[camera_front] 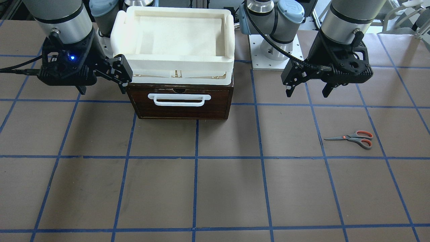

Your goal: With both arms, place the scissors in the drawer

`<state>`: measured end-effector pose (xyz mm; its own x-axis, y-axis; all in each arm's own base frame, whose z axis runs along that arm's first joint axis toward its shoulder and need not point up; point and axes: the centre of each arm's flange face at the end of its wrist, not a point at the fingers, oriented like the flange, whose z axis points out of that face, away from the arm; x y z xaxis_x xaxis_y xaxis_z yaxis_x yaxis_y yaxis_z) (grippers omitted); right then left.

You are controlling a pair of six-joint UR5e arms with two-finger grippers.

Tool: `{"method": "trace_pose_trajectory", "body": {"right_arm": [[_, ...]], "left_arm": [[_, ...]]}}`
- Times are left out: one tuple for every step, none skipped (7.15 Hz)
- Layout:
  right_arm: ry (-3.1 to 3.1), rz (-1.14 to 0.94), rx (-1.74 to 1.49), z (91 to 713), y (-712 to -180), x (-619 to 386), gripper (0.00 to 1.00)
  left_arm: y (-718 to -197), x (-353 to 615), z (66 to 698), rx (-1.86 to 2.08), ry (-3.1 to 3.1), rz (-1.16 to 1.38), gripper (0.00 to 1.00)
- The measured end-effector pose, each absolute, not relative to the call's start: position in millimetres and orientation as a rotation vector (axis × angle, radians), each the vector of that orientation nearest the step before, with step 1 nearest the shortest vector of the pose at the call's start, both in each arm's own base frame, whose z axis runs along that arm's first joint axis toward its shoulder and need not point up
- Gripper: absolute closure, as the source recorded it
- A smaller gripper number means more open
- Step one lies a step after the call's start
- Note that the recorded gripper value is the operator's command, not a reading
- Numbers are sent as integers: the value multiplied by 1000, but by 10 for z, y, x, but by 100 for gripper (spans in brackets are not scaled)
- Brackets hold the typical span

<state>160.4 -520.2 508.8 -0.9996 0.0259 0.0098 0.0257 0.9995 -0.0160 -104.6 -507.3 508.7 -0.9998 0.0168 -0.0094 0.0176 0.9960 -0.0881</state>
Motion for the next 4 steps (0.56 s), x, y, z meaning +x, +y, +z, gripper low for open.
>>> {"method": "trace_pose_trajectory", "body": {"right_arm": [[-3122,20,-254,5056,-5221,1619,0],[-3098,7,-459,4996,-5253,1640,0],[-3068,-6,-620,4943,-5278,1669,0],[-3023,-24,-792,4855,-5308,1762,0]], "left_arm": [[-5026,-950,5060,123,3123,-120,0],[-4979,-750,5005,261,3112,-95,0],[-4914,-544,4933,417,3095,-70,0],[-4846,-323,4816,594,3071,-32,0]]}}
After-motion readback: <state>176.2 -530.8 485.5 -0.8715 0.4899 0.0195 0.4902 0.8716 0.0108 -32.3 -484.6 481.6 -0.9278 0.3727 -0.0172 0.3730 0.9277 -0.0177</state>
